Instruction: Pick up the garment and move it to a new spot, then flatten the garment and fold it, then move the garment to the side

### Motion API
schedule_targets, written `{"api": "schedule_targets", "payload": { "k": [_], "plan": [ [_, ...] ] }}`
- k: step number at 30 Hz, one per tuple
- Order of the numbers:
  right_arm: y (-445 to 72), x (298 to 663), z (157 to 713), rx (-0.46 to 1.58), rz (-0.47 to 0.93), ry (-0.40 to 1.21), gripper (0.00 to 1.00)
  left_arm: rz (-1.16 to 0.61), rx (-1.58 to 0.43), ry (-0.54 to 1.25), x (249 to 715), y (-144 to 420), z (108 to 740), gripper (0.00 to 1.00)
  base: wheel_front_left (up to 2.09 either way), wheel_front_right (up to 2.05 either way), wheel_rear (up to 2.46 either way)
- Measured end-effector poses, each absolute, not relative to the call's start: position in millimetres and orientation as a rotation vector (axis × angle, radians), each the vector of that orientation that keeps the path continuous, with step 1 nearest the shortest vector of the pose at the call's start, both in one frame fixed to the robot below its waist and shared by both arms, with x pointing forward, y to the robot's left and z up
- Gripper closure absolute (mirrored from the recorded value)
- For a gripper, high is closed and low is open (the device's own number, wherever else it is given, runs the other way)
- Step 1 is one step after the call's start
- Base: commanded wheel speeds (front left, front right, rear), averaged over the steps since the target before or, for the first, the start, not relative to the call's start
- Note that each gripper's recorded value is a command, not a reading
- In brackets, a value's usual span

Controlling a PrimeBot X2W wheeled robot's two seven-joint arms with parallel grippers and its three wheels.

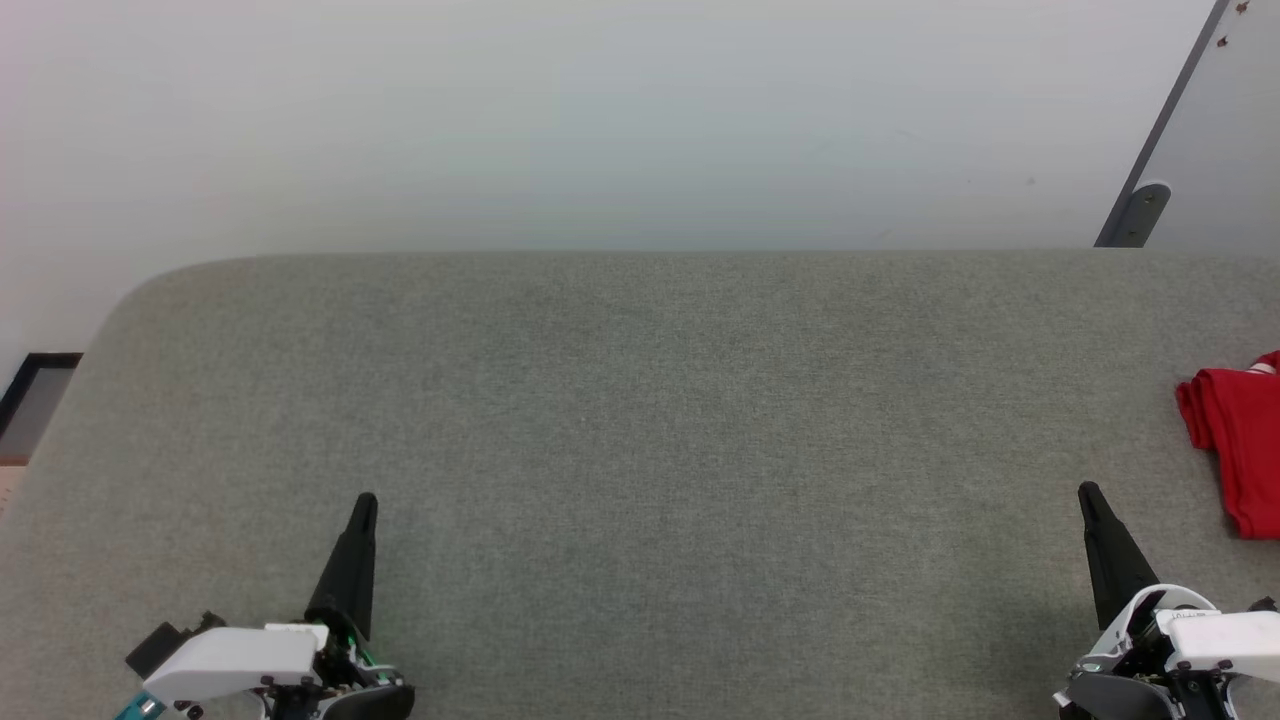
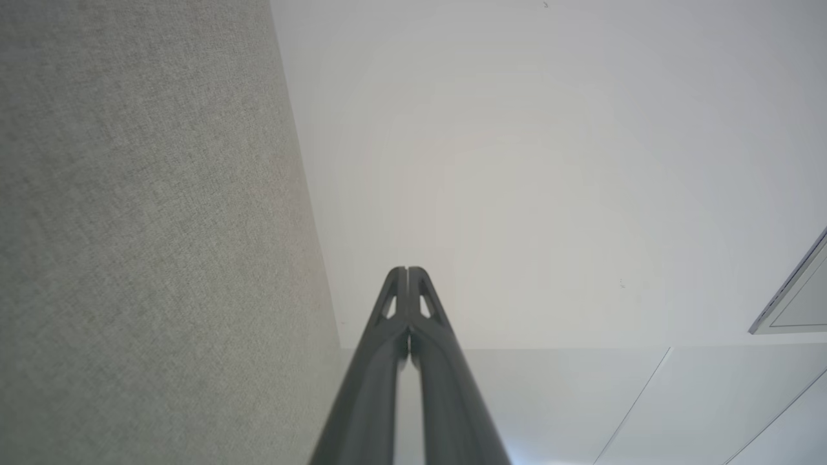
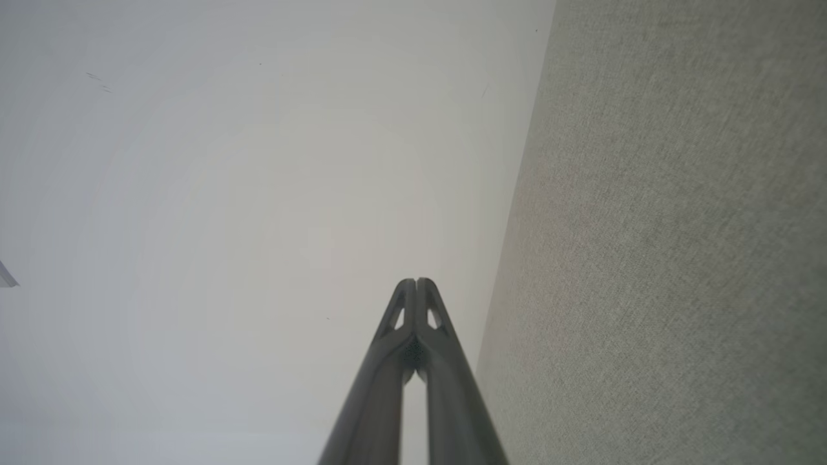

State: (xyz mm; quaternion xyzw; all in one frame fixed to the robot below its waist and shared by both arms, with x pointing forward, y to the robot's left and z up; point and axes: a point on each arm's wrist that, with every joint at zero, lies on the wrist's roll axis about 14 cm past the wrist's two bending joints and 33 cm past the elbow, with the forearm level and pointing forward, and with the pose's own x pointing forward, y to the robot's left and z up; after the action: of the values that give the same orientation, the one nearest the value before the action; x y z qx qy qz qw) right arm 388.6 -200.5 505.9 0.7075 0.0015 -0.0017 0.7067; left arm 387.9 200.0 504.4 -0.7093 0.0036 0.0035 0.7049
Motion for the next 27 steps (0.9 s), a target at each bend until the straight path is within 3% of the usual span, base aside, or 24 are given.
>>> {"api": "schedule_targets", "payload": {
  "k": [27],
  "plan": [
    [-200.5,388.6,505.9,1.572,-0.004,0.003,1.0,0.008,-1.576,0.008,387.8,200.1,504.3,1.0,0.0,0.0,0.0]
  ]
}}
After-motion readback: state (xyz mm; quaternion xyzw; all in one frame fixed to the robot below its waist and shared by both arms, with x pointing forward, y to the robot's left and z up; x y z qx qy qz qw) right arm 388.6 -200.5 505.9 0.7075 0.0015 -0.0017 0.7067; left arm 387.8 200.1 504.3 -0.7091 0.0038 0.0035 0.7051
